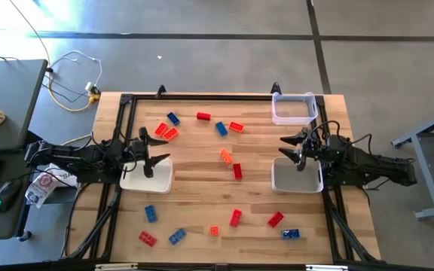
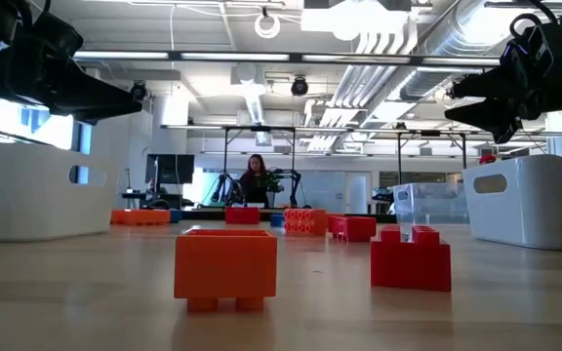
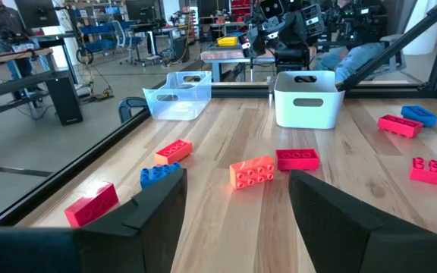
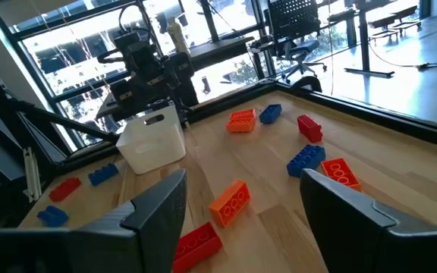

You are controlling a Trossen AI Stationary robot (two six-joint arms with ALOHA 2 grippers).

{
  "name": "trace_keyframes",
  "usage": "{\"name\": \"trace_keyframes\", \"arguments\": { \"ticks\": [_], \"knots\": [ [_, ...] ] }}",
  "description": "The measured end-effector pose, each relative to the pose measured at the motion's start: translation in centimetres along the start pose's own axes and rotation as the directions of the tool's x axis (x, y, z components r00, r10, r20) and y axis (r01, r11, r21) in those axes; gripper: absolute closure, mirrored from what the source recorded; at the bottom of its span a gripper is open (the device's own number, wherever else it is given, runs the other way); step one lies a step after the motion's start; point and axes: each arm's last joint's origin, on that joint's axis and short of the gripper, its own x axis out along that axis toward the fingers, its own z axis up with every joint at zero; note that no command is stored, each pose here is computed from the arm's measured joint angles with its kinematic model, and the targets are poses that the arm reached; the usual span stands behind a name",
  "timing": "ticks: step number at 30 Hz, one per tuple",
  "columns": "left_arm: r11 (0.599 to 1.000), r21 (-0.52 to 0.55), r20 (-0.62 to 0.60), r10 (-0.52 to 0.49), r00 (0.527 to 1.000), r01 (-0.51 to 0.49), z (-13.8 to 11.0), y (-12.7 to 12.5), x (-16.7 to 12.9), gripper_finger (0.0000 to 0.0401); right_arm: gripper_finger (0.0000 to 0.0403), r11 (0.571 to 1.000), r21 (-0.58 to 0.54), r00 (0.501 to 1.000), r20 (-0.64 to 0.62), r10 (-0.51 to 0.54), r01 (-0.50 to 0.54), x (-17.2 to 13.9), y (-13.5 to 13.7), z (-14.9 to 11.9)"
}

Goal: Sort & place blocks by color

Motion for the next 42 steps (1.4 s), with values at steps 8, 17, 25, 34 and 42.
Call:
{"name": "trace_keyframes", "arguments": {
  "ticks": [8,17,25,34,42],
  "knots": [
    [1.0,-0.005,0.0,0.0,1.0,0.0,0.0,0.0,0.0,0.0181,0.016,1.0,0.004,1.0,0.002,-0.008,0.008,0.0,0.0,0.0],
    [0.97,-0.244,0.002,-0.008,1.0,0.008,0.0,0.0,0.0,0.0181,0.016,1.0,0.008,1.0,0.005,-0.008,0.008,0.0,0.0,0.0],
    [0.932,-0.363,0.013,-0.007,1.0,0.011,0.1,0.0,0.0,0.0181,0.016,0.999,-0.038,0.994,0.107,0.038,-0.034,-0.1,0.3,1.0],
    [0.921,-0.388,0.051,-0.006,0.999,0.026,0.5,0.0,0.0,0.0181,0.016,0.984,-0.116,0.965,0.213,0.154,-0.131,-0.5,1.1,2.7],
    [0.921,-0.388,0.051,-0.015,0.999,0.034,0.5,0.0,0.0,0.0181,0.016,0.973,-0.141,0.973,0.118,0.201,-0.184,-0.8,2.2,5.5]
  ]
}}
